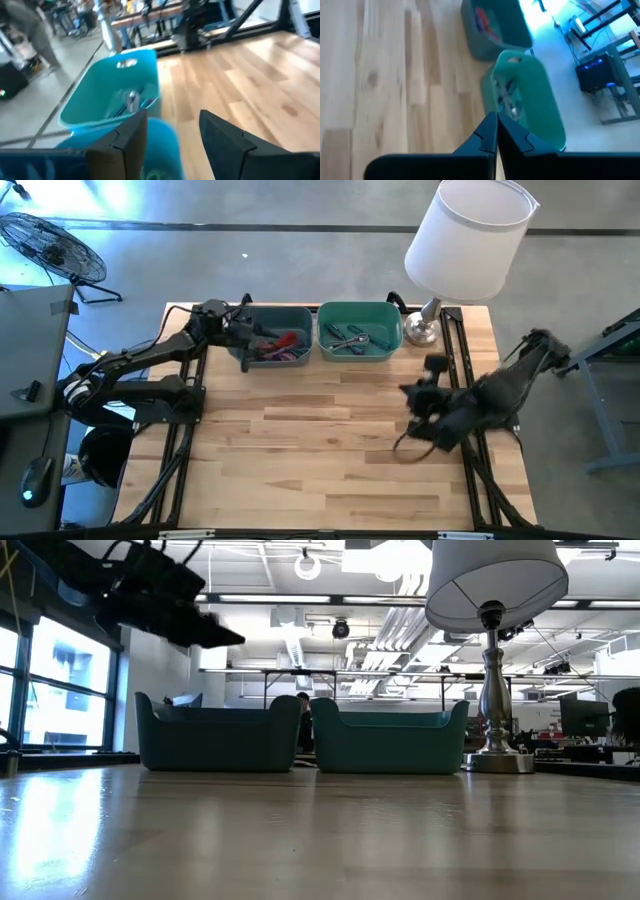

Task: Pick & Place USB Port
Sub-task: Return to Home Position

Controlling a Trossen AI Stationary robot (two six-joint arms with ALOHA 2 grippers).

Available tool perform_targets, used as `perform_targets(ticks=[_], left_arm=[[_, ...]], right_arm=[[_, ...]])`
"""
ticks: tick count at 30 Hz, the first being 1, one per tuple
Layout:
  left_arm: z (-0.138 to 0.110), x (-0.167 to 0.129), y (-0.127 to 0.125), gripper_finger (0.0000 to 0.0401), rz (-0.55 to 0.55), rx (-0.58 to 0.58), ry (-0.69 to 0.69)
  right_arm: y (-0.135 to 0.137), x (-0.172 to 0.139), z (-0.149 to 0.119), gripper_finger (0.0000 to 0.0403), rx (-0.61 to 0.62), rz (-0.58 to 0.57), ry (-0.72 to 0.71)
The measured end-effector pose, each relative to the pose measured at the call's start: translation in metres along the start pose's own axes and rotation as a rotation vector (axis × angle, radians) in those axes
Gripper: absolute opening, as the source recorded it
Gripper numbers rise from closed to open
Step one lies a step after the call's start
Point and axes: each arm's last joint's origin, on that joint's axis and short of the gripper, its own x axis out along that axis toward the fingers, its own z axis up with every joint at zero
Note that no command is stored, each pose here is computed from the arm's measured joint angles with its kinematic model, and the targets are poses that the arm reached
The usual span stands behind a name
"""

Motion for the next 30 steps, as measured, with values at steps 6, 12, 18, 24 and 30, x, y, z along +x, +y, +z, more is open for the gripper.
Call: perform_targets(ticks=[6,12,18,24,30], left_arm=[[0.018,0.001,-0.018,0.0154,-0.055,0.081,-0.060],[0.026,0.006,-0.032,0.0151,-0.091,0.102,-0.079],[0.029,0.012,-0.043,0.0151,-0.087,0.150,-0.066],[0.030,0.019,-0.060,0.0078,-0.096,0.216,-0.016],[0.036,0.024,-0.076,0.0011,-0.102,0.269,-0.010]], right_arm=[[-0.074,-0.037,-0.026,0.0001,0.175,0.072,-0.151],[-0.126,-0.059,-0.090,0.0000,0.485,0.192,-0.383],[-0.103,-0.027,-0.141,0.0000,0.536,0.349,-0.597],[-0.056,0.011,-0.157,0.0000,0.468,0.469,-0.734],[-0.025,0.034,-0.160,0.0000,0.400,0.505,-0.791]])
